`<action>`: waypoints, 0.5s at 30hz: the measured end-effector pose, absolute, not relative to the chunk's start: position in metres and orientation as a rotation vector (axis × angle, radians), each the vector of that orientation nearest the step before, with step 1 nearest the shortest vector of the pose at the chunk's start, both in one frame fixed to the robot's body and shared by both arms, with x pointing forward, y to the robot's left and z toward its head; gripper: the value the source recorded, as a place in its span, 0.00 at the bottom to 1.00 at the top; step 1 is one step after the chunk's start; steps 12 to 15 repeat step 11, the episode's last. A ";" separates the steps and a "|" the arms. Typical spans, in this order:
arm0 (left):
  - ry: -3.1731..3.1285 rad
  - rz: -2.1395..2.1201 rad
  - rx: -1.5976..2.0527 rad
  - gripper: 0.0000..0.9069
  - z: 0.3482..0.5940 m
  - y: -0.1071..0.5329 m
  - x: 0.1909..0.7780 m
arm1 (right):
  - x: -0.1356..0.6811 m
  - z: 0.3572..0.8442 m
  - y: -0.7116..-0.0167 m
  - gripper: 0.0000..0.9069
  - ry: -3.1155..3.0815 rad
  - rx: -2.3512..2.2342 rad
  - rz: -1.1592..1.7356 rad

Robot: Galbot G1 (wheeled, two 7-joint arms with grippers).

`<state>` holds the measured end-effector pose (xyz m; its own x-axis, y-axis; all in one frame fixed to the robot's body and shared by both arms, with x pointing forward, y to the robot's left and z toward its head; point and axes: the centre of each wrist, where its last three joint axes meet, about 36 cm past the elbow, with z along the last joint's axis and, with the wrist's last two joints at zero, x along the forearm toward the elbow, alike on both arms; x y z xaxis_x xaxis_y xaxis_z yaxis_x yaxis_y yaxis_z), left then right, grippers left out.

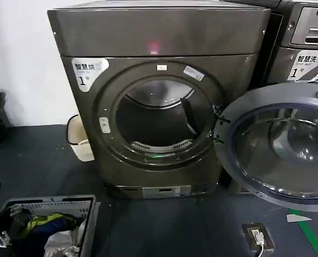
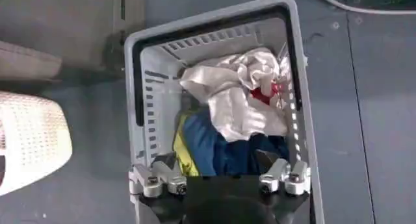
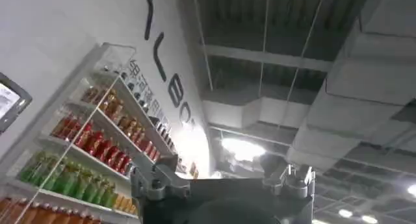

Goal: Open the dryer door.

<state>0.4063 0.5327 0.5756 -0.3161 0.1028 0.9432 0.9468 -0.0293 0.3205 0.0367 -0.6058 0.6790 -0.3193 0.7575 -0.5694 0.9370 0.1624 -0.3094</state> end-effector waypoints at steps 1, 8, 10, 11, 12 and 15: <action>-1.495 -1.434 -1.147 1.00 0.576 0.533 0.406 | 0.037 0.679 -0.605 1.00 2.160 1.631 -0.908; -1.454 -1.443 -1.158 1.00 0.577 0.535 0.406 | 0.036 0.679 -0.605 1.00 2.158 1.636 -0.913; -1.446 -1.451 -1.156 1.00 0.579 0.537 0.407 | 0.035 0.679 -0.606 1.00 2.155 1.643 -0.924; -1.442 -1.452 -1.156 1.00 0.579 0.537 0.407 | 0.035 0.678 -0.606 1.00 2.154 1.645 -0.928; -1.442 -1.452 -1.156 1.00 0.579 0.537 0.407 | 0.035 0.678 -0.606 1.00 2.154 1.645 -0.928; -1.442 -1.452 -1.156 1.00 0.579 0.537 0.407 | 0.035 0.678 -0.606 1.00 2.154 1.645 -0.928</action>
